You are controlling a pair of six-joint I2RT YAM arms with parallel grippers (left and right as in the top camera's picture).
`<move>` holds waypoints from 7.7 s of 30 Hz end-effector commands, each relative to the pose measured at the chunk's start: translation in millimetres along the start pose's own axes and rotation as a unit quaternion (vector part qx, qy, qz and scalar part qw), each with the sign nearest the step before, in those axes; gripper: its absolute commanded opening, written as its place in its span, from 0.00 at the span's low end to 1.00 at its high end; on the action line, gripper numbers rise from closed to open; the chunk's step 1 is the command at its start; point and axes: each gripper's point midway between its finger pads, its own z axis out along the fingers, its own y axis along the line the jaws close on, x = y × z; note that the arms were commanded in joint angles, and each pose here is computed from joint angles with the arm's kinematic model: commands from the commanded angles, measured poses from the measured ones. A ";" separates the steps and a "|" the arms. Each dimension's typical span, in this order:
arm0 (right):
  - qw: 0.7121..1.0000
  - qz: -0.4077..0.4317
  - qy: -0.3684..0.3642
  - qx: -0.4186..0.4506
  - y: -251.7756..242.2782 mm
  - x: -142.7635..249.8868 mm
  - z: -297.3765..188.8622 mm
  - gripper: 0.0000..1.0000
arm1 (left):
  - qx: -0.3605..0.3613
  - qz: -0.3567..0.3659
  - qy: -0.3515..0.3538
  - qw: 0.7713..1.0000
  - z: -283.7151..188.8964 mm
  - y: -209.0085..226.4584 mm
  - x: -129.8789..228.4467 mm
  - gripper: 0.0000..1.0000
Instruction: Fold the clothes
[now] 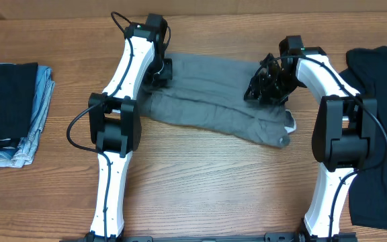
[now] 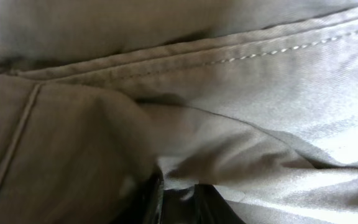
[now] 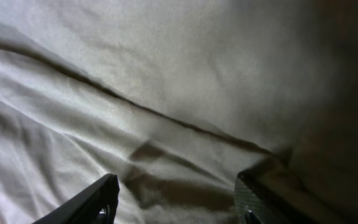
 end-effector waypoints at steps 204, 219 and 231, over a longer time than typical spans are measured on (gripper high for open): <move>0.956 0.048 -0.283 -0.066 25.9 -106.6 -166.7 1.00 | 0.068 0.314 -0.094 0.942 -175.5 -96.0 81.3 0.43; 0.991 0.094 -0.100 0.007 -2.8 -16.2 -129.0 1.00 | -0.077 0.476 -0.169 0.860 -76.4 -117.5 35.3 0.63; 0.989 0.095 -0.106 0.030 -10.9 -18.2 -129.9 1.00 | -0.040 0.522 -0.149 0.839 -42.2 -125.3 51.1 0.73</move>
